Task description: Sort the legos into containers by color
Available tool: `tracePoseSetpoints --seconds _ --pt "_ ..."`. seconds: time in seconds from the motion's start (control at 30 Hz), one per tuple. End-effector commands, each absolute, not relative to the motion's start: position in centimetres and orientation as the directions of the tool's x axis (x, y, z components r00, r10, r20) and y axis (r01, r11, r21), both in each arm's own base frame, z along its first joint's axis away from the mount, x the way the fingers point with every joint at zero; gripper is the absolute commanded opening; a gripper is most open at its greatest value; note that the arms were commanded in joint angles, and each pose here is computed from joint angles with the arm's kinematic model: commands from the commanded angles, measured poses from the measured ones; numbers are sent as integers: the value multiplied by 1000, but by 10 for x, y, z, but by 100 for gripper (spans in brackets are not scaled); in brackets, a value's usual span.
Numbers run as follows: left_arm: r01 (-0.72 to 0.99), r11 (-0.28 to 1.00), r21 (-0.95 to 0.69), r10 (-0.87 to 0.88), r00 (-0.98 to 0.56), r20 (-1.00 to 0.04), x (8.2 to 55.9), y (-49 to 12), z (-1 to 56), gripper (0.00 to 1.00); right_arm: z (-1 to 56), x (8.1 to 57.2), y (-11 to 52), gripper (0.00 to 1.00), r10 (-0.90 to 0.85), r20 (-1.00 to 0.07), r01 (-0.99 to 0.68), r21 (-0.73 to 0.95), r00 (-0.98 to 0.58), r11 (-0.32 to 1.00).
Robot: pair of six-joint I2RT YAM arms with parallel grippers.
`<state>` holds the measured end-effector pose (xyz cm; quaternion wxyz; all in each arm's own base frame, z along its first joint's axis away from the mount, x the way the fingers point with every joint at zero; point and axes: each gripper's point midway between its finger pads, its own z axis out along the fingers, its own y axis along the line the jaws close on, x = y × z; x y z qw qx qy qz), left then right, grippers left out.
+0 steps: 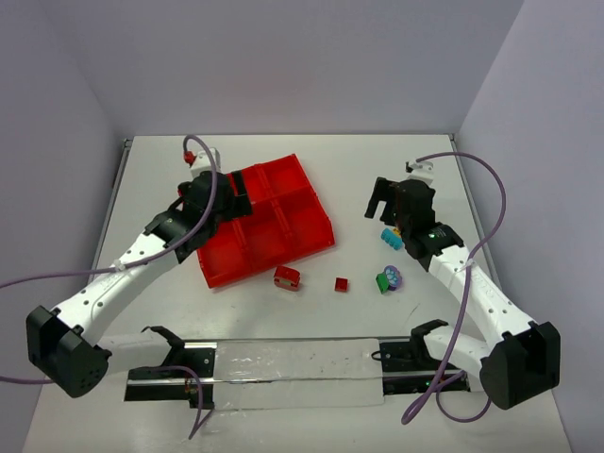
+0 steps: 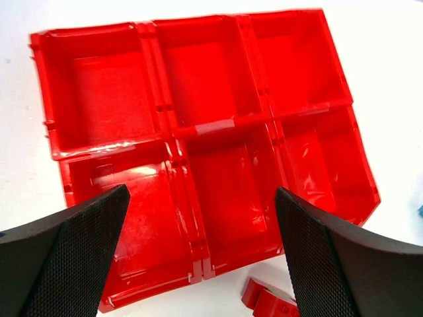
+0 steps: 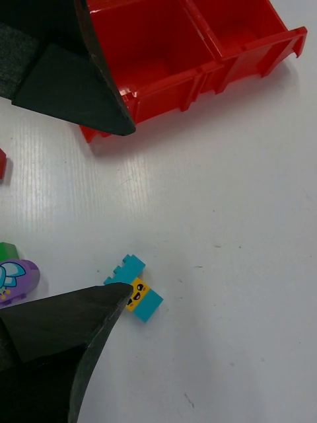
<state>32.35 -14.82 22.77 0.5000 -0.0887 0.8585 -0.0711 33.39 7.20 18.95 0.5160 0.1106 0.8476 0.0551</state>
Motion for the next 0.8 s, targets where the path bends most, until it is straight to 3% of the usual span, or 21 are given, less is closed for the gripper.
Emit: tracePoseSetpoints --seconds 0.0,0.17,0.33,0.47,0.6,0.77 --pt "-43 983 -177 -176 -471 -864 327 -163 238 99 208 336 74 100 238 -880 111 211 -410 971" --pt "74 986 -151 -101 -457 -883 322 -173 235 99 213 328 102 100 179 -888 -74 231 -423 970" --pt "-19 977 -211 -199 -426 -882 315 -155 243 99 226 307 166 100 82 -895 -324 242 -437 915" --pt "-80 974 -212 -224 -489 -843 314 -142 234 99 215 268 250 100 -124 -870 -603 221 -477 766" --pt "-102 966 -237 -256 -483 -837 312 -132 240 99 175 236 296 100 -360 -811 -741 129 -462 660" --pt "-111 951 -289 -307 -453 -837 311 -115 253 99 143 213 325 98 -517 -763 -829 46 -389 557"
